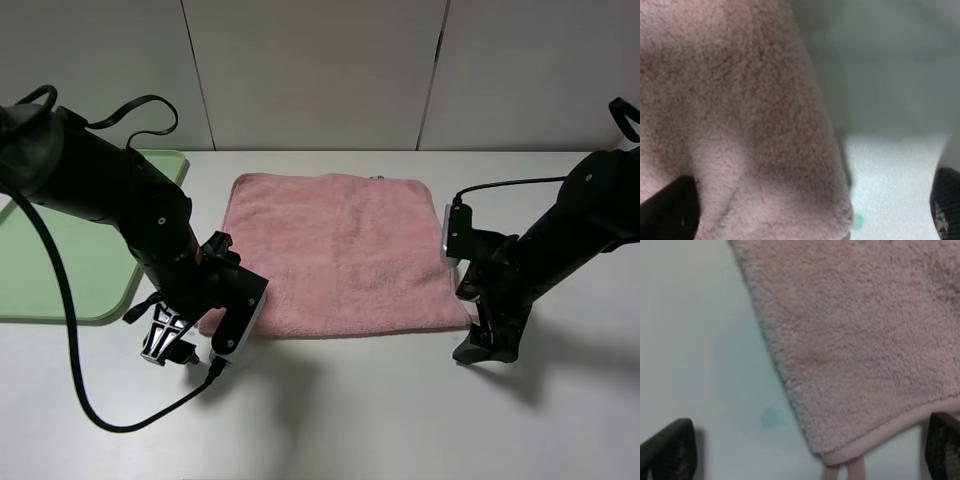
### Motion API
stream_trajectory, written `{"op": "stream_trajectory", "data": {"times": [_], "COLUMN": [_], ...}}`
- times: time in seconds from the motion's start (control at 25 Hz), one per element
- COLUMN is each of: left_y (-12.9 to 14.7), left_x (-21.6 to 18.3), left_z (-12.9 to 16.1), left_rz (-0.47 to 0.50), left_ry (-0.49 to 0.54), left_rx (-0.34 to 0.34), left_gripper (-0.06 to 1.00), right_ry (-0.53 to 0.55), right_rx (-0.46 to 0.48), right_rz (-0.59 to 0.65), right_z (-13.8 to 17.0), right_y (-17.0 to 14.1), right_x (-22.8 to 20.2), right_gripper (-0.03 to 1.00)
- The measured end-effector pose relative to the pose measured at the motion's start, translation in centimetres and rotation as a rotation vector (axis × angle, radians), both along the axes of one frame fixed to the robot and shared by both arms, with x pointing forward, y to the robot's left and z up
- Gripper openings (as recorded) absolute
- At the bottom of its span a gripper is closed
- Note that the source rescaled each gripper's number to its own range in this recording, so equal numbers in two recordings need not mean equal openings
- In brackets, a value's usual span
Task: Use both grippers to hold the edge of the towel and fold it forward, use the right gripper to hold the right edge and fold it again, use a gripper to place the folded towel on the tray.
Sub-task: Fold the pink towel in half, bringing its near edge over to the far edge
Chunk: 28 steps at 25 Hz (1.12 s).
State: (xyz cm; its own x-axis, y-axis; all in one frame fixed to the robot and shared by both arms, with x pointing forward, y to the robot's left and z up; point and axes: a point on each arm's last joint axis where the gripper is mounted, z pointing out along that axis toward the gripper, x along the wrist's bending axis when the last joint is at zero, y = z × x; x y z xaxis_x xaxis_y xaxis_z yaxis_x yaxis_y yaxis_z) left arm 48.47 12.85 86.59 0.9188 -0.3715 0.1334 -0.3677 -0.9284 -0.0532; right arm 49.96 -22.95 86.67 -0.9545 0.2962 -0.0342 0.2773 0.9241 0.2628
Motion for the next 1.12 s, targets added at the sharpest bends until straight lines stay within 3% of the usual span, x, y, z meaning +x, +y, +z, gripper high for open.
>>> {"op": "stream_trajectory", "data": {"times": [0.56,0.72,0.92,1.12], "left_y": [-0.05,-0.08,-0.14,-0.29], "left_x": [0.05,0.08,0.13,0.28], "left_z": [0.01,0.01,-0.04,-0.11], "left_rz": [-0.001,-0.001,-0.002,-0.006], "left_ry": [-0.005,-0.008,-0.014,-0.029], "left_rx": [-0.006,-0.009,-0.014,-0.030], "left_gripper": [0.86,0.79,0.62,0.37], "right_ry": [-0.005,-0.011,-0.020,-0.015], "right_rx": [0.018,0.016,0.013,0.016], "right_rz": [-0.045,-0.048,-0.054,-0.080], "right_z": [-0.29,-0.32,-0.31,-0.31], "right_y": [0.16,0.14,0.11,0.11], "right_x": [0.45,0.50,0.64,0.66], "right_gripper": [1.00,0.92,0.81,0.59]}}
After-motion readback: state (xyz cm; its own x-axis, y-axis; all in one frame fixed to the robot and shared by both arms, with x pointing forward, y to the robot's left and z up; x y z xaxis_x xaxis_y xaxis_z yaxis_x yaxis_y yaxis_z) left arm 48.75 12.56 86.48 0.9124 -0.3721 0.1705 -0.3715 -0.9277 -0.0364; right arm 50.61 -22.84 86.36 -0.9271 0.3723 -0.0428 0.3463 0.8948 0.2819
